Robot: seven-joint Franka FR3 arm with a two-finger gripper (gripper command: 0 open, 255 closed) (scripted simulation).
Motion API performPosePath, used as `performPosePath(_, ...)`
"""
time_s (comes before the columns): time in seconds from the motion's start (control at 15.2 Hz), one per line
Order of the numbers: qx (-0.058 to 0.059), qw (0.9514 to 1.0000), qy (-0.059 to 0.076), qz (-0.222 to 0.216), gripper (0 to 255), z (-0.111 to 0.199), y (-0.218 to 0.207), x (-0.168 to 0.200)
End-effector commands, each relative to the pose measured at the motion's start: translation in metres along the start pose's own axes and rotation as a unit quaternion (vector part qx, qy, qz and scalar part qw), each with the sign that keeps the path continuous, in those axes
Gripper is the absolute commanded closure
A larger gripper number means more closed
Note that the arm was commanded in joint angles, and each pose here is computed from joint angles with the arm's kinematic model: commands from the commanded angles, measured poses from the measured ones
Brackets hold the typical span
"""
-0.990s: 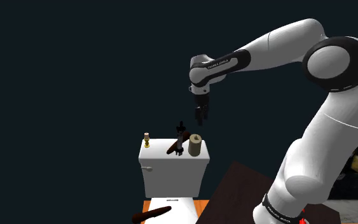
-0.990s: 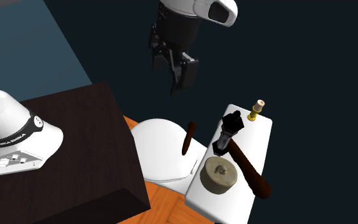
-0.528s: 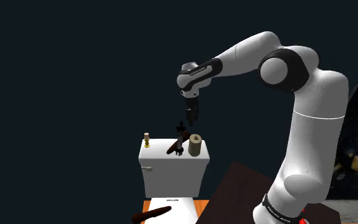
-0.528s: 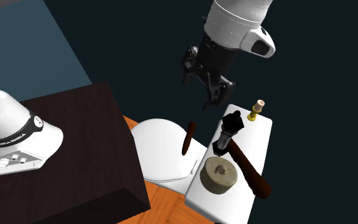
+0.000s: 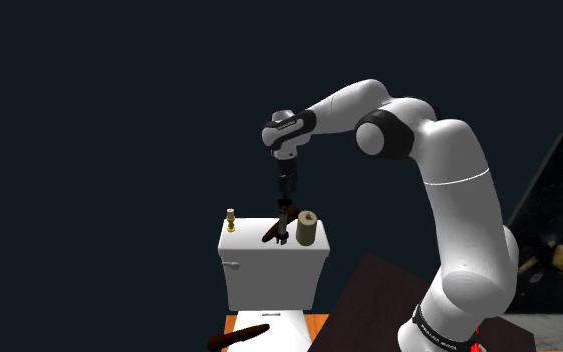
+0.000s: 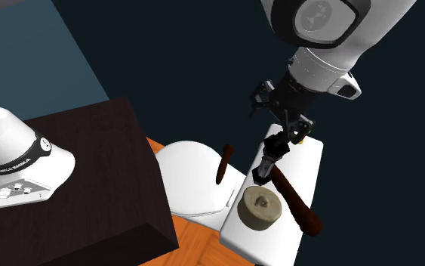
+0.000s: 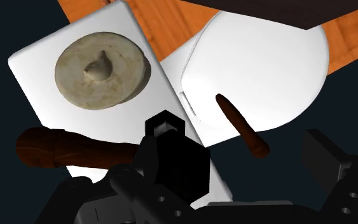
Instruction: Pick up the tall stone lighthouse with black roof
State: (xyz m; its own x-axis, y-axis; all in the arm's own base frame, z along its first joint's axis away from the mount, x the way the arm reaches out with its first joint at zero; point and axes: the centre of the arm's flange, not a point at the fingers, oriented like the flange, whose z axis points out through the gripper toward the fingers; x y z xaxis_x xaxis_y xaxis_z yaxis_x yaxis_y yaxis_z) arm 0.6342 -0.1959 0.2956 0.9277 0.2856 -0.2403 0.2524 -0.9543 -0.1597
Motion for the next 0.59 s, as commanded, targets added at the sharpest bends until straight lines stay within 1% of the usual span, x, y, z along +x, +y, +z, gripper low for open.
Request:
performPosePath(0.0, 0.004, 1.0000, -0.001, -0.008, 0, 0.010, 0.016, 0.023)
performPosePath(0.2, 0.009, 0.9998, -0.003, -0.018, 0, 0.023, 0.037, 0.055)
performPosePath(0.26, 0.009, 0.9998, -0.003, -0.018, 0, 0.024, 0.038, 0.056)
performPosePath(0.53, 0.009, 0.9998, -0.003, -0.018, 0, 0.044, 0.041, 0.061)
